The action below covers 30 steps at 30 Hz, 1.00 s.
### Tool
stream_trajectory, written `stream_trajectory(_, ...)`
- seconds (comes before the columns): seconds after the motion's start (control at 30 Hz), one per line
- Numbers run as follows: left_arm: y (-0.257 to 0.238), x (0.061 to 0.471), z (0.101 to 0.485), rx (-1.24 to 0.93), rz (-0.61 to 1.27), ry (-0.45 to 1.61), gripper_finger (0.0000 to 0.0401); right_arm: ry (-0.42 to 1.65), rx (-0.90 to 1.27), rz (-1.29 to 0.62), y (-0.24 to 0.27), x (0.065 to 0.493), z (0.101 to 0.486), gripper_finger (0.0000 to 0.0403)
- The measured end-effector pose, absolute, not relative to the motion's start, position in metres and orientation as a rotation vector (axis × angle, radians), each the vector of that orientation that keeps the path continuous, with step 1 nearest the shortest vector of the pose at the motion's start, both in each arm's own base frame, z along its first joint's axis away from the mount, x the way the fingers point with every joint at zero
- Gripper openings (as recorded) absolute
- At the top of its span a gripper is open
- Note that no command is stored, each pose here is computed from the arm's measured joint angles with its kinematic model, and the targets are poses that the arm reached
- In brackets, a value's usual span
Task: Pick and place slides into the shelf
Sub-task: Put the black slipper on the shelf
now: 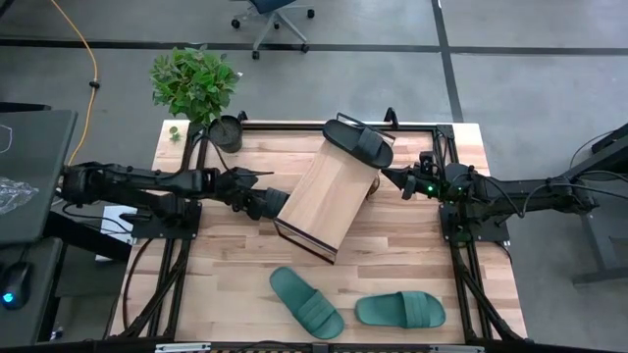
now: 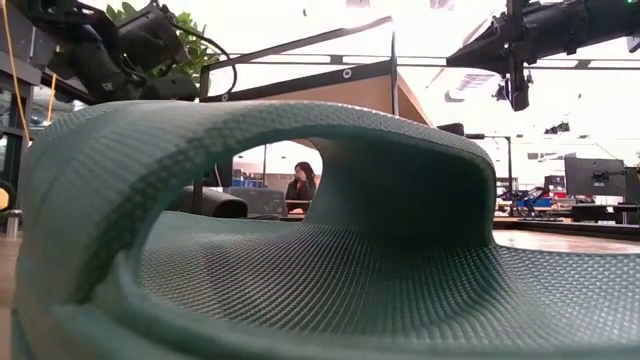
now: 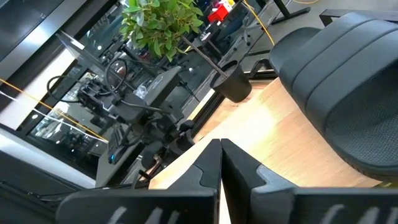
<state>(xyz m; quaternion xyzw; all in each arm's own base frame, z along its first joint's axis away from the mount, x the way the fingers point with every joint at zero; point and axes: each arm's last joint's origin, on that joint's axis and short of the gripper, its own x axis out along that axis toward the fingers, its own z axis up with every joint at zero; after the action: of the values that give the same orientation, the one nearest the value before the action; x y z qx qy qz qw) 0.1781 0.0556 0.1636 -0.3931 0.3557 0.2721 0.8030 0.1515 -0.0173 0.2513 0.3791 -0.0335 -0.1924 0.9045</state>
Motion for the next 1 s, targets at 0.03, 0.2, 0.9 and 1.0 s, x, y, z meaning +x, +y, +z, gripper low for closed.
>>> stream_trajectory(0.03,0.056,0.180,0.162,-0.848,0.581,0.764,0.0179,-0.069,0.783,-0.398,-0.017,0.152,0.251,0.0000)
stream_trajectory(0.2,0.059,0.191,0.159,-0.870,0.547,0.719,0.0179,-0.069,0.783,-0.398,-0.017,0.152,0.251,0.0000)
stream_trajectory(0.9,0.062,0.202,0.145,-0.888,0.528,0.735,0.0164,-0.066,0.783,-0.398,-0.017,0.152,0.251,0.0000)
stream_trajectory(1.0,0.062,0.203,0.145,-0.886,0.526,0.733,0.0136,-0.062,0.782,-0.399,-0.017,0.151,0.251,0.0000)
